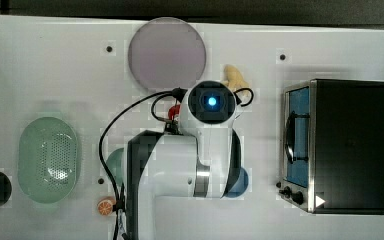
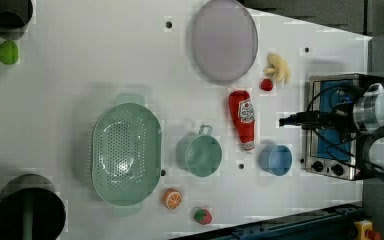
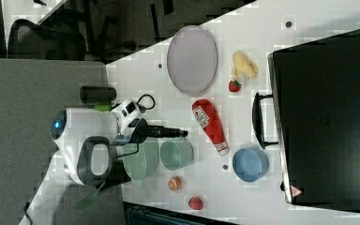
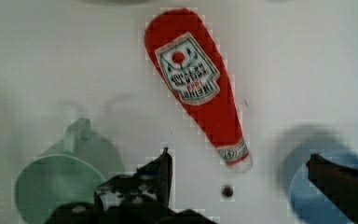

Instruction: Pick Ketchup from the table and place it in strainer.

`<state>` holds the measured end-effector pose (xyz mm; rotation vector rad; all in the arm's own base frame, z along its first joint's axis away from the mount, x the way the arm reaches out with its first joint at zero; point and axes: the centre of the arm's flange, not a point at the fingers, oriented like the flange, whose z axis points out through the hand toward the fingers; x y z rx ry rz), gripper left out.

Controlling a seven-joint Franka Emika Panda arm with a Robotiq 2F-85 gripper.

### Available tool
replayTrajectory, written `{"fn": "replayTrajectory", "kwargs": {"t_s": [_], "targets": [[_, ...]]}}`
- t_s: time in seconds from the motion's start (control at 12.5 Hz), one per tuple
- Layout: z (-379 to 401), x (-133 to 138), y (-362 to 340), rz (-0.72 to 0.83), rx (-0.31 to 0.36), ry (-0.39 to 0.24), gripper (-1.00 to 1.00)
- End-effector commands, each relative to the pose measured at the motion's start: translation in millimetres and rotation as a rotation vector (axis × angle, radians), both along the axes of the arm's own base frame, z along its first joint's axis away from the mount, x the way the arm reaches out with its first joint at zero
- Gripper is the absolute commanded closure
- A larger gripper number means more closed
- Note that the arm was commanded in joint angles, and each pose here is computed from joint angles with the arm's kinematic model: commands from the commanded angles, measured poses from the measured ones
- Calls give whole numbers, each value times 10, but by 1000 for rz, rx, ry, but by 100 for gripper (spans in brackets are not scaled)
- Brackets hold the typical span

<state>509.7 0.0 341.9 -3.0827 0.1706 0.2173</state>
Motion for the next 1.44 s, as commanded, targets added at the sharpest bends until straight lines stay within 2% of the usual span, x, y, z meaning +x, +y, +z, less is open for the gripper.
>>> {"fn": "replayTrajectory", "kwargs": {"t_s": [0.08,0.64,1.2,1.28,1.44], "targets": [[-89,20,84,285,14,-102,-100],[-1164,-12,197,328,8,-134,-100],[-1858,-88,203,320,28,-123,-100],[-1891,-94,200,319,28,-123,-92],[-1896,-94,194,319,27,-126,-43]]}}
